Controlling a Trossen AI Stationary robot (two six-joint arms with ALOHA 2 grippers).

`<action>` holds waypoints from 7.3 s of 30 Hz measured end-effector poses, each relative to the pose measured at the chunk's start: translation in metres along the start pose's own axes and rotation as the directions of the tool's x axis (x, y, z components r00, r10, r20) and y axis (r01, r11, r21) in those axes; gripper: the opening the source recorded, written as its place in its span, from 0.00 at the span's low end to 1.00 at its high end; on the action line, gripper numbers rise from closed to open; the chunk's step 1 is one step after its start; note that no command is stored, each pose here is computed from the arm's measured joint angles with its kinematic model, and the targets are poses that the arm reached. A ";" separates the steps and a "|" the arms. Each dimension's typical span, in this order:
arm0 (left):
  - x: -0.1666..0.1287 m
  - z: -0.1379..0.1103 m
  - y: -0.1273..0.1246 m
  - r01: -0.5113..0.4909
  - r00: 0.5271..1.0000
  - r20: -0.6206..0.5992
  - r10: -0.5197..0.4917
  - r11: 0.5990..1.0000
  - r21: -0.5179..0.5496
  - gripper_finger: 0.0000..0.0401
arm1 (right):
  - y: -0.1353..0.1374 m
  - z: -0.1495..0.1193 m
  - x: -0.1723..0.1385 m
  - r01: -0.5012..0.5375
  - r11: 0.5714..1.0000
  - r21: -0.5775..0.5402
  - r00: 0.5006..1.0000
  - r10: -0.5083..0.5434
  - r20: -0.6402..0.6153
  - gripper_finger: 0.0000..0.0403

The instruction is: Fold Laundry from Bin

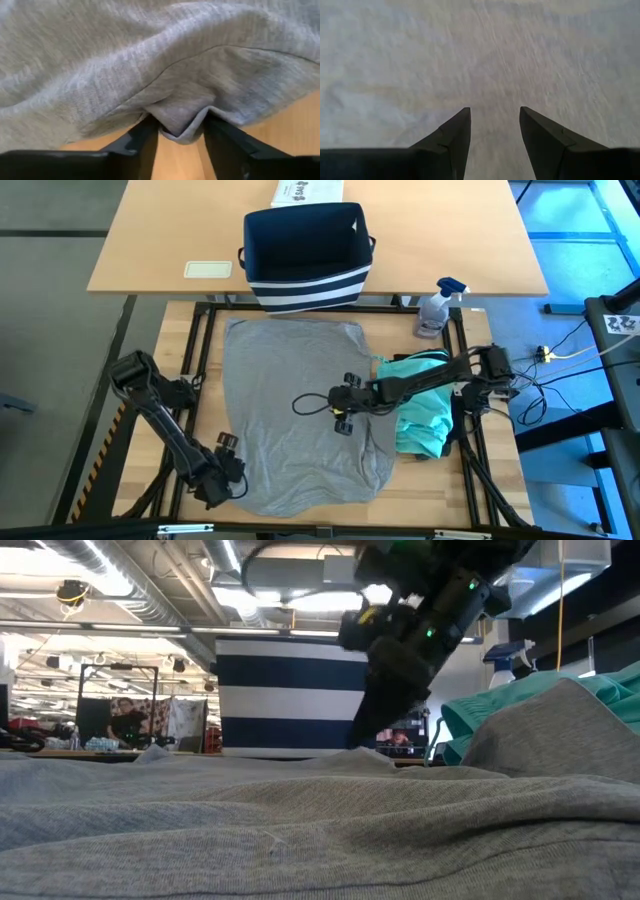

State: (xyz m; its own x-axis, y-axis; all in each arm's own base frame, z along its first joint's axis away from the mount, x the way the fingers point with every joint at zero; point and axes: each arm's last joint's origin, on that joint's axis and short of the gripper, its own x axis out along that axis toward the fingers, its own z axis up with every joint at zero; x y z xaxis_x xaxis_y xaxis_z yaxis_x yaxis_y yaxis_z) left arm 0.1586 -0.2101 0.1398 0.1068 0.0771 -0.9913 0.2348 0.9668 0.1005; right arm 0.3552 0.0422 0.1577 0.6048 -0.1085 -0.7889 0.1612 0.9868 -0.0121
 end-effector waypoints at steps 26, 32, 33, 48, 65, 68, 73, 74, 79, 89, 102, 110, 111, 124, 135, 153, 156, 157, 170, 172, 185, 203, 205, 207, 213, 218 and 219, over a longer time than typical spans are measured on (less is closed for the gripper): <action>-0.074 0.020 -0.003 0.101 0.950 -0.253 -0.185 0.945 -0.311 0.01 | -0.034 -0.012 0.035 0.080 0.993 0.089 0.992 -0.071 -0.104 0.42; -0.074 0.020 -0.007 0.150 0.904 -0.307 -0.298 0.892 -0.426 0.05 | -0.034 -0.012 0.035 0.088 0.992 0.087 0.991 -0.079 -0.104 0.42; -0.074 0.020 -0.007 0.151 0.902 -0.309 -0.300 0.892 -0.426 0.07 | -0.034 -0.012 0.035 0.088 0.992 0.087 0.991 -0.079 -0.104 0.42; -0.075 0.014 0.004 0.046 0.890 -0.389 -0.237 0.896 -0.442 0.25 | -0.045 -0.014 0.035 0.143 0.984 0.110 0.981 -0.127 -0.143 0.42; -0.056 -0.021 -0.037 -0.016 0.987 -0.146 -0.063 0.875 -0.484 0.44 | -0.045 -0.015 0.035 0.144 0.984 0.108 0.981 -0.127 -0.149 0.42; -0.048 -0.030 -0.042 -0.007 0.989 -0.130 -0.065 0.871 -0.491 0.50 | -0.045 -0.015 0.035 0.144 0.984 0.108 0.981 -0.127 -0.149 0.42; -0.038 -0.035 -0.048 0.037 0.999 -0.014 -0.051 0.869 -0.493 0.56 | -0.045 -0.016 0.035 0.144 0.984 0.108 0.981 -0.127 -0.150 0.42; -0.035 -0.036 -0.048 0.039 0.999 -0.004 -0.047 0.868 -0.494 0.56 | -0.045 -0.016 0.035 0.143 0.984 0.108 0.981 -0.127 -0.150 0.42; -0.023 -0.044 -0.045 0.021 1.000 0.024 -0.010 0.858 -0.514 0.56 | -0.045 -0.016 0.035 0.143 0.984 0.107 0.981 -0.126 -0.150 0.42; -0.012 -0.045 -0.045 0.073 0.995 0.096 -0.027 0.853 -0.516 0.56 | -0.045 -0.016 0.036 0.143 0.984 0.107 0.981 -0.126 -0.150 0.42; 0.004 -0.054 -0.028 -0.013 0.981 0.155 0.114 0.844 -0.536 0.44 | -0.045 -0.016 0.036 0.140 0.985 0.099 0.981 -0.125 -0.146 0.42; 0.001 -0.051 -0.025 -0.059 0.991 0.078 0.113 0.863 -0.502 0.03 | -0.045 -0.015 0.036 0.139 0.986 0.095 0.982 -0.124 -0.143 0.42; -0.001 -0.051 -0.025 -0.078 0.993 0.035 0.110 0.864 -0.497 0.02 | -0.045 -0.015 0.036 0.138 0.986 0.095 0.982 -0.124 -0.141 0.42; -0.067 -0.035 -0.020 -0.190 0.918 -0.394 0.056 0.932 -0.310 0.00 | -0.045 -0.015 0.036 0.137 0.986 0.095 0.982 -0.123 -0.140 0.42; -0.065 -0.037 -0.002 -0.378 0.824 -0.511 0.242 0.908 -0.179 0.00 | -0.045 -0.015 0.036 0.147 0.985 0.093 0.981 -0.133 -0.138 0.42; -0.068 -0.038 -0.006 -0.267 0.707 -0.706 -0.041 0.909 -0.320 0.32 | -0.051 -0.020 0.035 0.168 0.982 0.089 0.969 -0.148 -0.198 0.42; -0.070 -0.036 -0.006 -0.276 0.716 -0.697 -0.037 0.902 -0.332 0.35 | -0.051 -0.020 0.035 0.169 0.982 0.089 0.969 -0.149 -0.199 0.42; -0.072 -0.034 -0.006 -0.277 0.744 -0.668 -0.011 0.905 -0.323 0.35 | -0.051 -0.020 0.035 0.168 0.982 0.089 0.969 -0.148 -0.199 0.42; -0.058 -0.009 -0.001 -0.214 0.936 -0.313 0.162 0.967 -0.139 0.36 | -0.051 -0.020 0.035 0.162 0.982 0.093 0.970 -0.141 -0.196 0.42; -0.054 -0.011 0.003 -0.220 0.928 -0.330 0.173 0.969 -0.113 0.36 | -0.050 -0.020 0.035 0.158 0.983 0.093 0.971 -0.138 -0.195 0.42; -0.056 0.007 0.019 -0.050 0.975 -0.216 0.050 0.999 0.008 0.36 | -0.050 -0.017 0.036 0.149 0.984 0.099 0.978 -0.132 -0.165 0.42; -0.028 0.002 0.030 0.174 0.930 -0.339 -0.141 0.982 0.068 0.36 | -0.050 -0.017 0.036 0.148 0.985 0.092 0.978 -0.132 -0.163 0.42; -0.028 0.003 0.027 0.216 0.921 -0.339 -0.195 0.976 0.024 0.35 | -0.050 -0.017 0.036 0.148 0.985 0.092 0.978 -0.132 -0.163 0.42; -0.028 0.003 0.022 0.265 0.904 -0.341 -0.259 0.964 -0.029 0.33 | -0.050 -0.017 0.036 0.148 0.985 0.092 0.978 -0.132 -0.163 0.42; -0.031 0.001 0.000 0.392 0.831 -0.352 -0.430 0.903 -0.179 0.26 | -0.050 -0.016 0.036 0.148 0.985 0.092 0.978 -0.132 -0.163 0.42; -0.035 -0.008 -0.011 0.405 0.750 -0.427 -0.505 0.861 -0.307 0.25 | -0.050 -0.016 0.036 0.147 0.985 0.092 0.978 -0.131 -0.161 0.42; -0.036 -0.009 -0.012 0.404 0.741 -0.436 -0.511 0.858 -0.318 0.25 | -0.050 -0.016 0.036 0.147 0.985 0.093 0.978 -0.131 -0.160 0.42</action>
State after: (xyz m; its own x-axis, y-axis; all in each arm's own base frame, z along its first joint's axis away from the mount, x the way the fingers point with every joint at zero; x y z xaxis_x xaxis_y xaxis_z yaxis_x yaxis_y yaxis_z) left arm 0.1432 -0.2228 0.1732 -0.4619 -0.3303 -0.8231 -0.0624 0.9379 -0.3413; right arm 0.3564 -0.0087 0.1200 0.4456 -0.2165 -0.8687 0.3200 0.9447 -0.0713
